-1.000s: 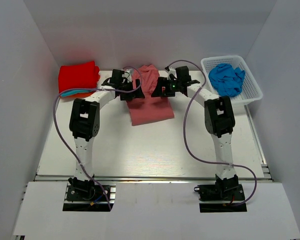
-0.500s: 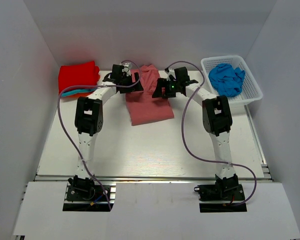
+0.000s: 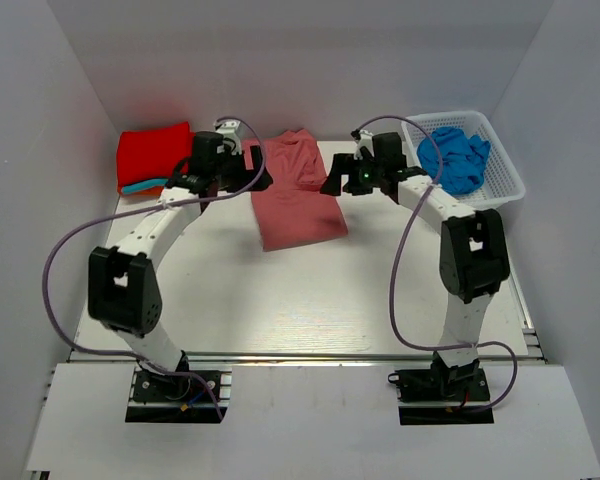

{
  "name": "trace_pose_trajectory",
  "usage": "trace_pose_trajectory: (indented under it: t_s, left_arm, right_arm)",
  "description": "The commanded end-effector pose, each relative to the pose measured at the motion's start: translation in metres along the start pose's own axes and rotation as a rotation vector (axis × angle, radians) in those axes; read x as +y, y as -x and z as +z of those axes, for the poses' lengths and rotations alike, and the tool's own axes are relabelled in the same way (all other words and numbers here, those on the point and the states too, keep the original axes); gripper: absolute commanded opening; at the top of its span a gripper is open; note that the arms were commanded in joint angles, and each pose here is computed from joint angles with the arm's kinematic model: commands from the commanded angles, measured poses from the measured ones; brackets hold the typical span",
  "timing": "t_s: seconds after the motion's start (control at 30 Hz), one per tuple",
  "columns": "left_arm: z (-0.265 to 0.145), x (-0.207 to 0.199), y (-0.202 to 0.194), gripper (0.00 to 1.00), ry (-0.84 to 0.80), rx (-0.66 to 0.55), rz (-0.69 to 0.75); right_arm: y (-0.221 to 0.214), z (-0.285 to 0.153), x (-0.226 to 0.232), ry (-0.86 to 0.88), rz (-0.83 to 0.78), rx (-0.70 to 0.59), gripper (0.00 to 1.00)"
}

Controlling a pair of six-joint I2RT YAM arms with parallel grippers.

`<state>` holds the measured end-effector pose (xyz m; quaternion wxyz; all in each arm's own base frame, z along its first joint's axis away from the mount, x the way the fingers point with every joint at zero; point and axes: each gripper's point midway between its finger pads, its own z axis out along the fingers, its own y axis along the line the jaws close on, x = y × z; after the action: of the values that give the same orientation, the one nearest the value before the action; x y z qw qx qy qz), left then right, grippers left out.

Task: Fold and stack the t-shirts
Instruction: Fold the folded rectangular tshirt in 1/3 of the way, then grab one side of the 2/3 rectangular tshirt with both arms

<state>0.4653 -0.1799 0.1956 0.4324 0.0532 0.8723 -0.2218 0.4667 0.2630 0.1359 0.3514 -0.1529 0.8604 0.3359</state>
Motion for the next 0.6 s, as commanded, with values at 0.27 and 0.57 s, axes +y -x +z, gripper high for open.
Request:
trace_pose_trajectory:
  t_s: [0.27,0.57]
  left_arm:
    - [-0.007,-0.015,-0.125,1.00,-0.083,0.239,-0.055]
    - [0.026,0.001,-0.172,0.96,-0.050,0.342,-0.041]
  right_arm:
    - [-0.090,-0.033,-0.032,-0.164,0.072,0.110,0.90]
    - [-0.114,-0.013,-0.050,-0.188,0.108,0.192,0.90]
